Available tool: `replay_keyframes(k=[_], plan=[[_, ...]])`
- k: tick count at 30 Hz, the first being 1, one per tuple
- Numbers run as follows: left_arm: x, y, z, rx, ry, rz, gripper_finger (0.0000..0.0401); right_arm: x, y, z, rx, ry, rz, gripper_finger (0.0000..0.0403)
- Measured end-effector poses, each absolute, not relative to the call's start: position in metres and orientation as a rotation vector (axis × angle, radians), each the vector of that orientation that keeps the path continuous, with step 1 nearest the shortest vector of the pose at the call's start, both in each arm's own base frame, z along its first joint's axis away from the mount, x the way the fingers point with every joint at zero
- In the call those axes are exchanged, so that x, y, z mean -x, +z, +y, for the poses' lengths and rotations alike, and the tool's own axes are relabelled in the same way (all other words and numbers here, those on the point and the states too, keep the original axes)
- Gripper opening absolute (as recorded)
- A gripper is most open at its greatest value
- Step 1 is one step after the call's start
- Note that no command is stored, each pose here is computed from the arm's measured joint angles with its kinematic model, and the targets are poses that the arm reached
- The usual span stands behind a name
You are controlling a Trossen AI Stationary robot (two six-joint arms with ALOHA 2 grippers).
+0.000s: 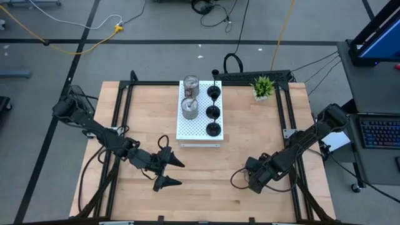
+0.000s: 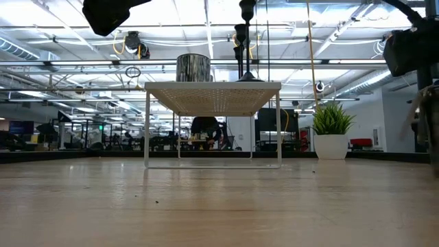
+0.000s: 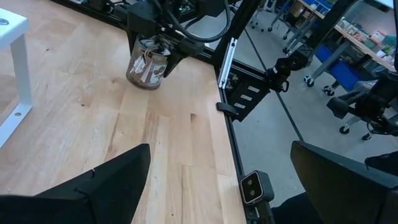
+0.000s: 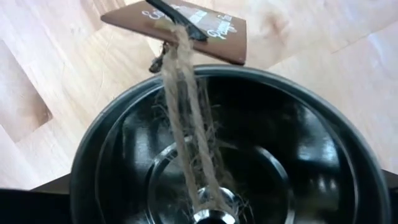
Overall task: Pick & Place candle stick holders
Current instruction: Put the brown scented candle on the shelf aligned with the brown scented candles
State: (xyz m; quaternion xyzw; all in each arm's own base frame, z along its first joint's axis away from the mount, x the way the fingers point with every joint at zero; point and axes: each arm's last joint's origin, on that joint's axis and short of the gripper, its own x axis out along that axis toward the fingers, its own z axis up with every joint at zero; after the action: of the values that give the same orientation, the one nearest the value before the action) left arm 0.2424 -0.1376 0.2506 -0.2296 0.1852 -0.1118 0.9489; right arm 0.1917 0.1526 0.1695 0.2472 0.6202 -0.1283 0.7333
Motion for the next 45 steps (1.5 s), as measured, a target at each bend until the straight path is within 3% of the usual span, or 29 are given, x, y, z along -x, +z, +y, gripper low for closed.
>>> replay_keyframes(k=[12,29,35,45], plan=[[-0.2423,0.2505,-0.1376,0.465,-0.227,0.379,0.0395,-0.1988,0.1705,0.147,-0.483,-0.324,1.246,0.0391],[-0.2423,0.2503,-0.1375,0.459,-0.227,0.38,0.0395,-0.1984,0.1705,0.1475,-0.5,-0.311,1.271,0.0391],[-0.2423,0.2501,-0.1375,0.458,-0.227,0.382,0.0395,-0.1984,0.1707,0.1474,-0.493,-0.306,1.269,0.0352],[-0.2422,0.2501,-0.1375,0.458,-0.227,0.382,0.0395,-0.1984,0.1707,0.1474,-0.49,-0.303,1.27,0.0349]])
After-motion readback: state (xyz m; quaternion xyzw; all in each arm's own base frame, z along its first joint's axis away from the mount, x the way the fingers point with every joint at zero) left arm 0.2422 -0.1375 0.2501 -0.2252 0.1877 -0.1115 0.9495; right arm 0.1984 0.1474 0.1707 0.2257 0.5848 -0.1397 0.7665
